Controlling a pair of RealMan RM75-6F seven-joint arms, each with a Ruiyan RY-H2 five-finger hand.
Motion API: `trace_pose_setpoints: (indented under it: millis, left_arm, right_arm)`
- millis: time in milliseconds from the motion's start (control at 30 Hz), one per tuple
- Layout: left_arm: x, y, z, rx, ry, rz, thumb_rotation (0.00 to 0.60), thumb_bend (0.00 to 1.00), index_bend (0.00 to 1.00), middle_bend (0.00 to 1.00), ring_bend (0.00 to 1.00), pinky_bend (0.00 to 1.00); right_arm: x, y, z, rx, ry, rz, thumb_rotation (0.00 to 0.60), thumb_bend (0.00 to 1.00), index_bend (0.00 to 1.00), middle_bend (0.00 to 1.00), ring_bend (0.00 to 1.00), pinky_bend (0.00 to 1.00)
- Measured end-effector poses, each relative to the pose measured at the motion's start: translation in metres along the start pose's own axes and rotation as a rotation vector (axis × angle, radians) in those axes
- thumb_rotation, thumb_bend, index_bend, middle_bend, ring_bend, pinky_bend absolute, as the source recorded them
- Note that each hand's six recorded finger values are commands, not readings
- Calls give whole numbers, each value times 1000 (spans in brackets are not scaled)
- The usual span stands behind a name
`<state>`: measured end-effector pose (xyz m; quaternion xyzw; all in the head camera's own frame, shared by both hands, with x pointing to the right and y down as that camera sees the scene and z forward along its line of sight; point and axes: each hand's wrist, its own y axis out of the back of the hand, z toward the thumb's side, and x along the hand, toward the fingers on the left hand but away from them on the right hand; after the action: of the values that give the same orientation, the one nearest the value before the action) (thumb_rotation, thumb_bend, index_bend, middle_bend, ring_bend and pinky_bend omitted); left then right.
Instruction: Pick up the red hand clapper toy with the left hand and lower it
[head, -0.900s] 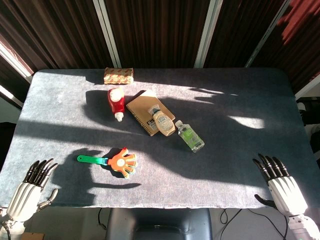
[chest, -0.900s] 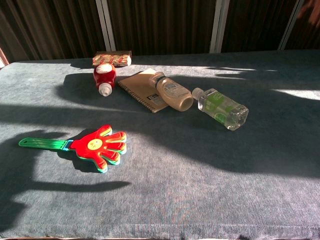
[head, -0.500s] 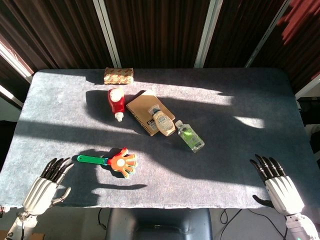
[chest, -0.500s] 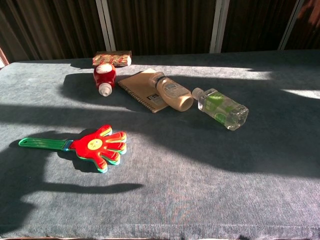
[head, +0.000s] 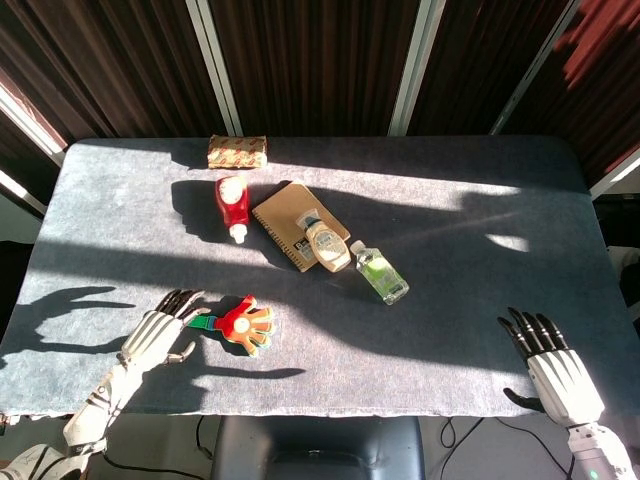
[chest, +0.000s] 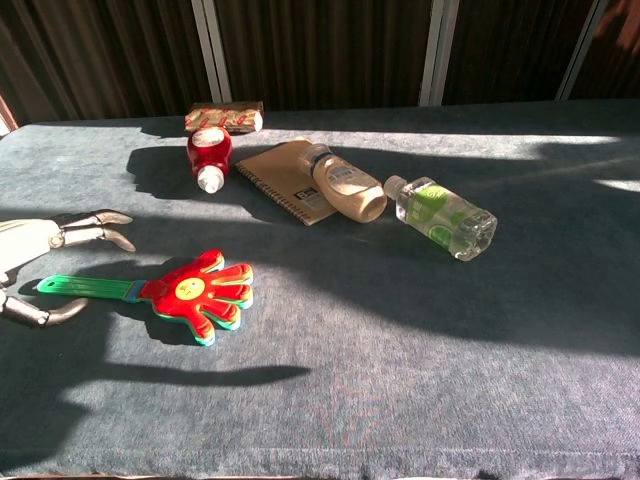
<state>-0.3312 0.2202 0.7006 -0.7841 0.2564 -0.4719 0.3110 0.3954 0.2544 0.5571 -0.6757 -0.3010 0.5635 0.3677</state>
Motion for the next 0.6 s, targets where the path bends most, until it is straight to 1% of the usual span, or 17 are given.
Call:
trace_pose_setpoints:
  millis: [133,233,433,600]
  left_arm:
    - [13,-7,-2,7,22,-21,600,401,255,0,0,0]
    - [20,-11,-5,35,43,-34,600,400,255,0,0,0]
    - [29,-15,-10,66,76,-45,600,400,264,0,0,0]
    - [29,-18,-7,71,74,-45,600,402,319,0,0,0]
  right_arm:
    - [0,3,-1,-5,-4,-12,600,161,0,0,0,0]
    - [0,3,-1,-5,-1,-7,600,161,0,0,0,0]
    - [1,4,-1,-8,-1,-11,600,161,0,0,0,0]
    - [1,5,-1,-10,-3,-16,600,161,0,0,0,0]
